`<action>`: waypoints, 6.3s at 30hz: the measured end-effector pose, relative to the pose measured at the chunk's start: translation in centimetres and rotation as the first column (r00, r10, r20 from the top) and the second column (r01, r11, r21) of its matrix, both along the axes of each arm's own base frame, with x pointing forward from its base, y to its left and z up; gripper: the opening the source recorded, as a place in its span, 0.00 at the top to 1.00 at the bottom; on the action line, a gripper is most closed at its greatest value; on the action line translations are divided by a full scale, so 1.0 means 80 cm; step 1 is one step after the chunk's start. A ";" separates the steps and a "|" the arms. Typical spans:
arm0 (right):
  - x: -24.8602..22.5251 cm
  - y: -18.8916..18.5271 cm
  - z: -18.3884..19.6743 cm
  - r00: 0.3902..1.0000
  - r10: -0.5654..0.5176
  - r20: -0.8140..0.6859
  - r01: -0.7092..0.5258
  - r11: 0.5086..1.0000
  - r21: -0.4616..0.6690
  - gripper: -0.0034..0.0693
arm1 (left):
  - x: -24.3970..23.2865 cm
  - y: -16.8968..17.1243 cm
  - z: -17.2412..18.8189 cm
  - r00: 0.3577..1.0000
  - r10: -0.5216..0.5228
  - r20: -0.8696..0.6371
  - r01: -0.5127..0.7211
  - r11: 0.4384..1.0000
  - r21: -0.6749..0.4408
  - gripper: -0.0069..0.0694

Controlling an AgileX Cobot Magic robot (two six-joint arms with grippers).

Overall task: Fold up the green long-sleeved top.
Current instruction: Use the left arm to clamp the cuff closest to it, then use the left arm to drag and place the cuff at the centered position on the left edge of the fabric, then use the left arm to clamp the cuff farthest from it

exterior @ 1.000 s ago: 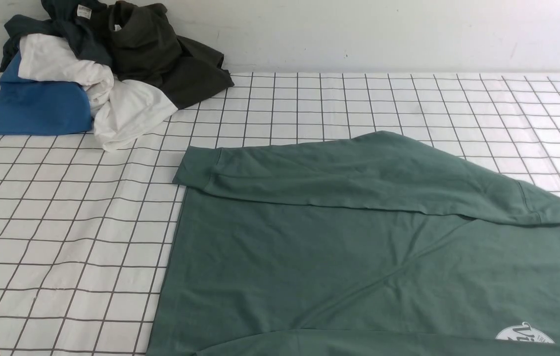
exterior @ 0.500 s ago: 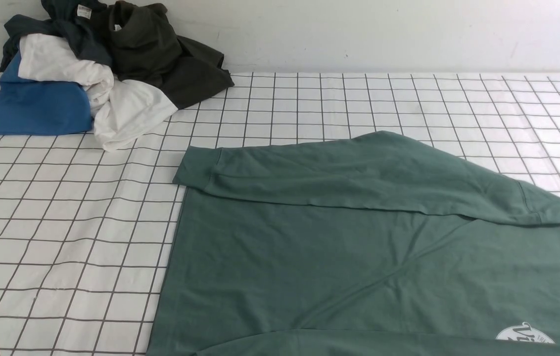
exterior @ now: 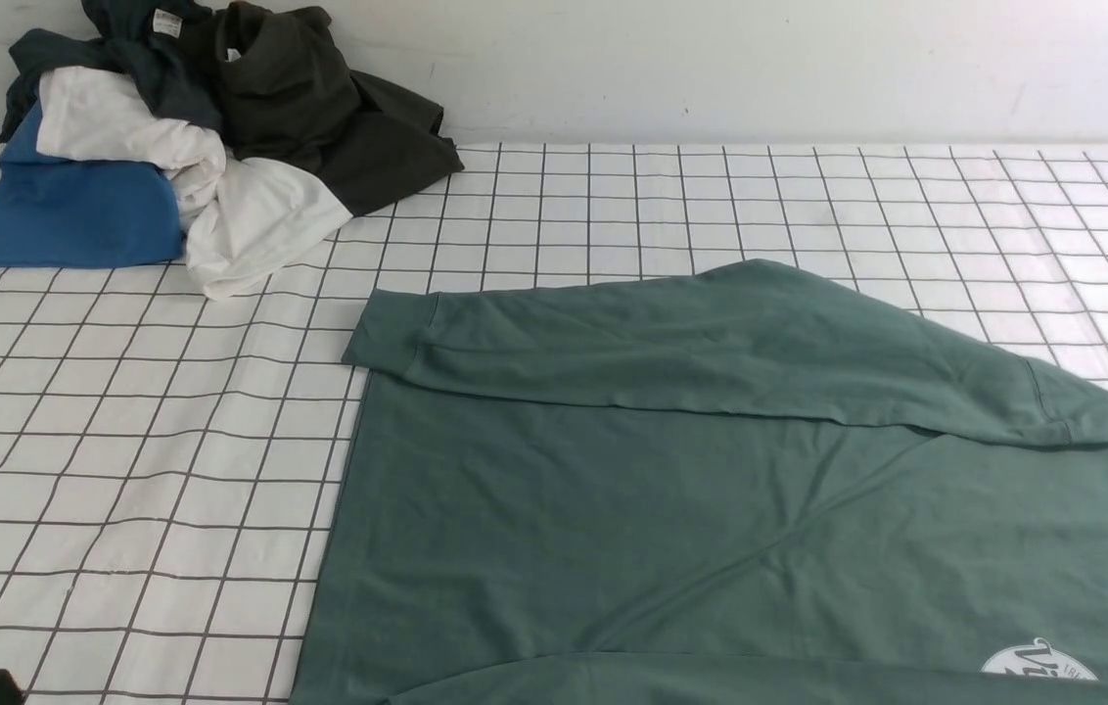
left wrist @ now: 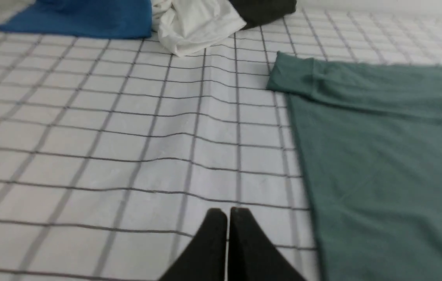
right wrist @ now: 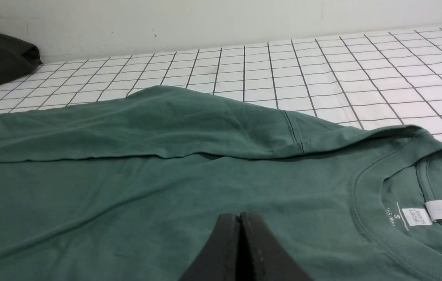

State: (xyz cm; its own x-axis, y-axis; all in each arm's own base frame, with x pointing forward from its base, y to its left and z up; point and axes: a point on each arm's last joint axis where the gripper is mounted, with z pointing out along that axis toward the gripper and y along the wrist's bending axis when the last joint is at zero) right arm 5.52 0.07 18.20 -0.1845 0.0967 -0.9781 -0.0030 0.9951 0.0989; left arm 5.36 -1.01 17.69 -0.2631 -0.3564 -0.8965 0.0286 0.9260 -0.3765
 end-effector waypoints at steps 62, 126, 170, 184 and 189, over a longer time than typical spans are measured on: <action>0.105 0.084 0.133 0.404 0.295 -0.866 -0.584 0.812 0.004 0.97 | 0.133 -0.179 0.079 0.204 -0.329 -0.922 0.932 0.353 0.081 0.42; 0.106 0.085 0.134 0.415 0.303 -0.858 -0.584 0.812 0.004 0.97 | 0.192 -0.192 -0.018 0.175 -0.125 -0.977 0.902 0.418 0.108 0.49; 0.108 0.083 0.134 0.429 0.289 -0.856 -0.588 0.808 -0.022 0.97 | 0.361 -0.182 0.065 0.350 -0.040 -0.936 0.828 0.480 0.290 0.83; 0.122 0.085 0.140 0.536 0.300 -0.790 -0.577 0.813 -0.083 0.97 | 0.443 -0.152 0.083 0.504 -0.090 -0.859 0.626 0.723 0.292 0.31; 0.126 0.087 0.142 0.573 0.315 -0.757 -0.564 0.821 -0.086 0.97 | 0.492 -0.133 0.055 0.564 -0.123 -0.817 0.533 0.810 0.246 0.31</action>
